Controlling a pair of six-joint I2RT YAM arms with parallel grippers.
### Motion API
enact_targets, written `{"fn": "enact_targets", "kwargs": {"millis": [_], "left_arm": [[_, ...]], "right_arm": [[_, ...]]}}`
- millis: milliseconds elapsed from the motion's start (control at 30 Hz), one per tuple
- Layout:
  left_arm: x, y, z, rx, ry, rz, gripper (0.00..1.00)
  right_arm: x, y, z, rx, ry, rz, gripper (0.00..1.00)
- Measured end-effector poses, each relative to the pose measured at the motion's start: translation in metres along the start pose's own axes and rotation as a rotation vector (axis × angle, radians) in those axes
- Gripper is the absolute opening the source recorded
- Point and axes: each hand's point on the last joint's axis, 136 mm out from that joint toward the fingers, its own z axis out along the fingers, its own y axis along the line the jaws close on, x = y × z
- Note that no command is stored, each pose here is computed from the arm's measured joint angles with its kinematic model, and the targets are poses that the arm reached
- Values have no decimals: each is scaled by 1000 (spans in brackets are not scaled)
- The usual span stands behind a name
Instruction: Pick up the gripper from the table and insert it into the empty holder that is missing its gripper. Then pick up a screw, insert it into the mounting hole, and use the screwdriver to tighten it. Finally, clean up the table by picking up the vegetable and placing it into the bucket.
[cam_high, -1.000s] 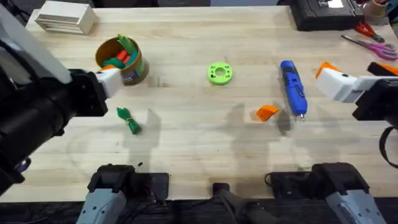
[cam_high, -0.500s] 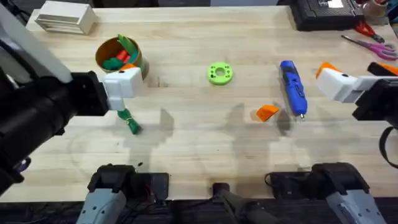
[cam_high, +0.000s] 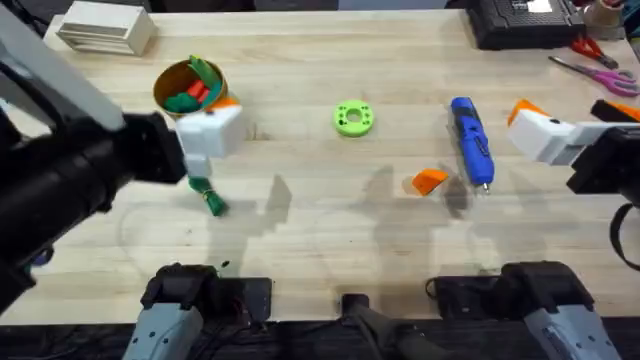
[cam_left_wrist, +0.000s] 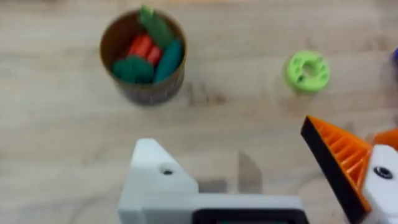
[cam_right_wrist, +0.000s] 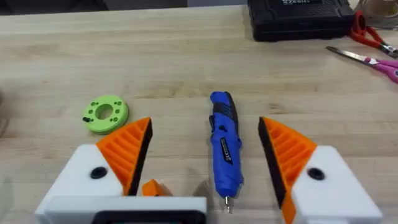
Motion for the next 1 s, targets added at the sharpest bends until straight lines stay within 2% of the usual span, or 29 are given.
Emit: {"fn": "enact_targets", "kwargs": {"millis": [67,133,267,500,767,1000], "left_arm": [[-10,-3,5,21,-57,10,986],[-13,-6,10,43,-103,19,986],[-6,-18,19,115,-197,55,987],[12,-41,17,240,-368,125,987],[41,-50,33,307,-445,160,987],[53,-53,49,333,-504,176,987]], "right_arm": [[0,0,0,0,0,0,989],[0,0,0,0,0,0,991],[0,0,0,0,0,0,989],[0,0,0,0,0,0,990],[0,0,0,0,0,0,990],[0,0,0,0,0,0,989]]}}
